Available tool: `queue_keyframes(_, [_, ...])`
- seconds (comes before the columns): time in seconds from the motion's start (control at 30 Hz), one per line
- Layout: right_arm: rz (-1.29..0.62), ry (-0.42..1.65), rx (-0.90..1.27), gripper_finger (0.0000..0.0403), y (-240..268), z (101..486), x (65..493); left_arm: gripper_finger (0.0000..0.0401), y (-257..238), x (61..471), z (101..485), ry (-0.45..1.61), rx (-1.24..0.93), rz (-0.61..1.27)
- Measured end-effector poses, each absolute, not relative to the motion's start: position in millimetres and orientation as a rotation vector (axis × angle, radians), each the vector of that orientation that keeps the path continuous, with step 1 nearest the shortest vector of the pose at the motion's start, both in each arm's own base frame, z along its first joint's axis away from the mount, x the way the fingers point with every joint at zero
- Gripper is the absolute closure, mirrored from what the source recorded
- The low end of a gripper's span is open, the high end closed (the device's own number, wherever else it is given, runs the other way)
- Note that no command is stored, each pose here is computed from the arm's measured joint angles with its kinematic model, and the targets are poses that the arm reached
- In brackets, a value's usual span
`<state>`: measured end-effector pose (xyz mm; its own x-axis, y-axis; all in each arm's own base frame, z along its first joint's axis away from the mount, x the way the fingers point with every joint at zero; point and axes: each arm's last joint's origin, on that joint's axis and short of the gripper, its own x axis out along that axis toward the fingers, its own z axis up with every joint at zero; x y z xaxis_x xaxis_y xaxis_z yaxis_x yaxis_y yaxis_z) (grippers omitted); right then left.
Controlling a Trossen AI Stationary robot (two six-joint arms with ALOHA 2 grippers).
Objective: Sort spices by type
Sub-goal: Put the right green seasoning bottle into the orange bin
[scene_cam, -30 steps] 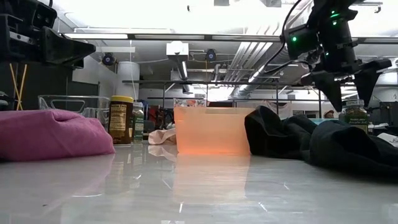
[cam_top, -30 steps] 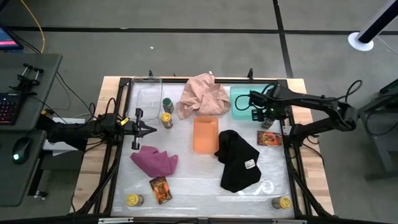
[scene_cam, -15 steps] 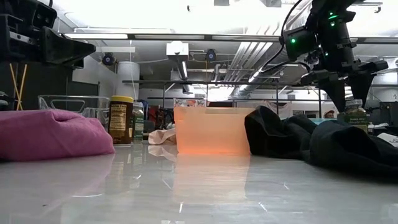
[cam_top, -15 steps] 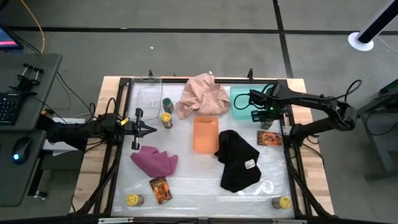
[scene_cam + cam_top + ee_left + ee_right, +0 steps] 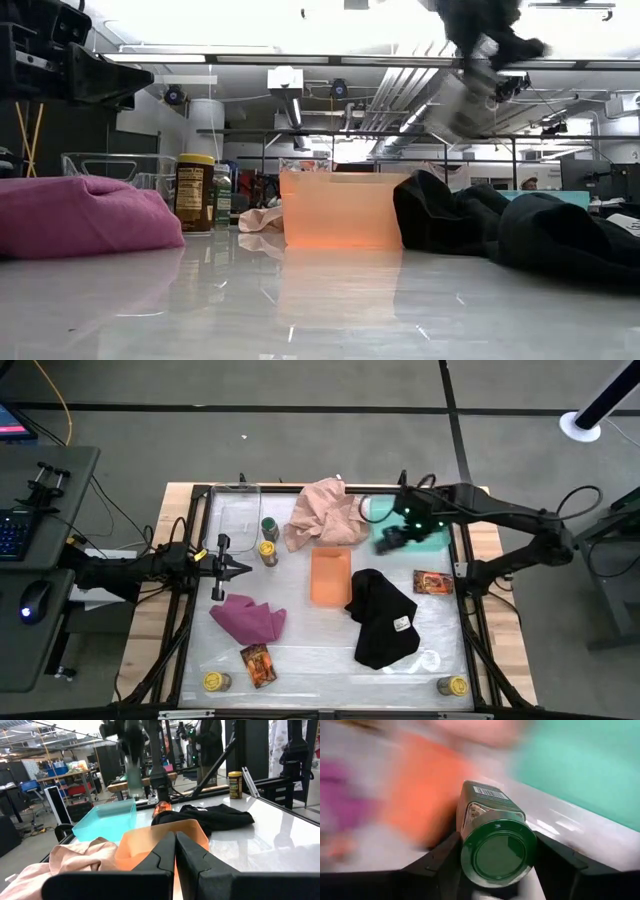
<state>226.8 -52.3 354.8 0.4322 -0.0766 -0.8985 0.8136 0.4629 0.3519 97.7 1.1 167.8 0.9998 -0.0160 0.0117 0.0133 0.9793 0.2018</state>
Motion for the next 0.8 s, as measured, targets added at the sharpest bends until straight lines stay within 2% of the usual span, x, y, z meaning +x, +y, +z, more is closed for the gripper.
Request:
queue_keyframes(0.07, [-0.559, 0.884, 0.900, 0.0201, -44, 364, 251, 0.0401, 1, 98, 168, -0.014, 0.203, -0.015])
queue_keyframes(0.17, [-0.448, 0.883, 0.814, 0.0201, -33, 361, 293, 0.0401, 1, 98, 168, -0.013, 0.203, -0.015])
queue_keyframes(0.37, [-0.306, 1.106, 0.542, 0.0201, -17, 330, 369, 0.0401, 1, 98, 168, -0.013, 0.203, -0.015])
queue_keyframes(0.57, [-0.291, 1.338, 0.220, 0.0201, -24, 298, 406, 0.0401, 1, 98, 168, -0.013, 0.203, -0.015])
queue_keyframes(0.8, [-0.133, 1.459, -0.064, 0.0201, -24, 262, 429, 0.0401, 1, 98, 168, -0.013, 0.203, -0.015])
